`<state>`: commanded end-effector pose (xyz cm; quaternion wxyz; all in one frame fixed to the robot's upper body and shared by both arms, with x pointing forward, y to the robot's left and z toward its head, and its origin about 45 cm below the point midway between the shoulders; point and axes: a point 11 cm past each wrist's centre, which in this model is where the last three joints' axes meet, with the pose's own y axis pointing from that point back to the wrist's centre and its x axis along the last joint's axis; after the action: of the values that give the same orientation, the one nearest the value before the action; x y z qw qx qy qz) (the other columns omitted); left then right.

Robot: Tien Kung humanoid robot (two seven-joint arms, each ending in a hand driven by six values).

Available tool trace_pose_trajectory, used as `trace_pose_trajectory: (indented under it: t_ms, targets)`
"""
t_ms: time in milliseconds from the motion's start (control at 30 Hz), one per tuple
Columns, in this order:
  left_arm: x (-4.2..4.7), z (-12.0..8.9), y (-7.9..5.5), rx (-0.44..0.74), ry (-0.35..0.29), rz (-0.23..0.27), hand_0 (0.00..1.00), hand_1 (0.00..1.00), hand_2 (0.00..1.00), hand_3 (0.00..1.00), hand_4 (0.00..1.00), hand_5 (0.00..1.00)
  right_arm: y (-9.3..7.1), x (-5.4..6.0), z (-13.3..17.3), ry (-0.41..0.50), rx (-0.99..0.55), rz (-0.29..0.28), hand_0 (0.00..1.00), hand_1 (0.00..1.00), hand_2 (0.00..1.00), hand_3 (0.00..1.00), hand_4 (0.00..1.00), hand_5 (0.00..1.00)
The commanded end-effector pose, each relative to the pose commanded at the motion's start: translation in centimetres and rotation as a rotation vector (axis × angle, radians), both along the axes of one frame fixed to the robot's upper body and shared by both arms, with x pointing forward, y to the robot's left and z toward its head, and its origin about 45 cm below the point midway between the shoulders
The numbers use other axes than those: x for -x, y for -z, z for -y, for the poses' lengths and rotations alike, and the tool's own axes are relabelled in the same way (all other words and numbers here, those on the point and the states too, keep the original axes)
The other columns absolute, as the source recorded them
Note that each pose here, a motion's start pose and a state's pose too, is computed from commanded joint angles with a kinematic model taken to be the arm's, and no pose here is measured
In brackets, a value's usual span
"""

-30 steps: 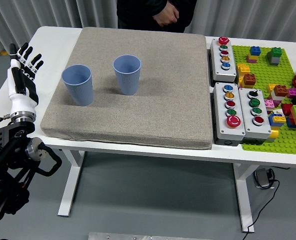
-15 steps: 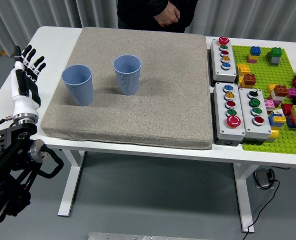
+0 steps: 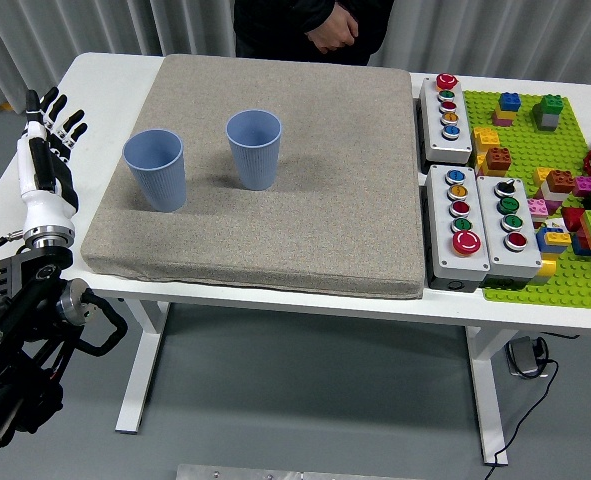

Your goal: Pick cup pour cup place

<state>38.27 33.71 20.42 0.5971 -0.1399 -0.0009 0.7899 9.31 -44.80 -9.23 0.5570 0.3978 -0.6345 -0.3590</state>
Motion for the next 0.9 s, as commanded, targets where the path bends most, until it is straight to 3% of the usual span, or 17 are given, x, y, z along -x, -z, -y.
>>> trace_pose_trajectory:
  t_ms: [233,533,900]
  targets:
    - [0.18,0.04,-0.35,0.004,-0.019,0.016,0.768,0.771,0.893,0.867,0.852,0.998,0.01,-0.08,-0.08,0.0,0.0,0.001,0.7,0.709,0.68,0.643,0.104,0.329]
    - [0.52,0.49,-0.75,0.036,-0.092,0.043,0.76,0.764,0.892,0.862,0.852,0.998,-0.06,-0.23,0.01,0.0,0.001,0.004,0.7,0.709,0.682,0.643,0.099,0.322]
    - [0.67,0.38,-0.56,0.037,-0.088,0.033,0.759,0.765,0.892,0.857,0.851,0.998,0.03,0.1,-0.02,-0.004,0.0,-0.005,0.7,0.71,0.682,0.643,0.098,0.318]
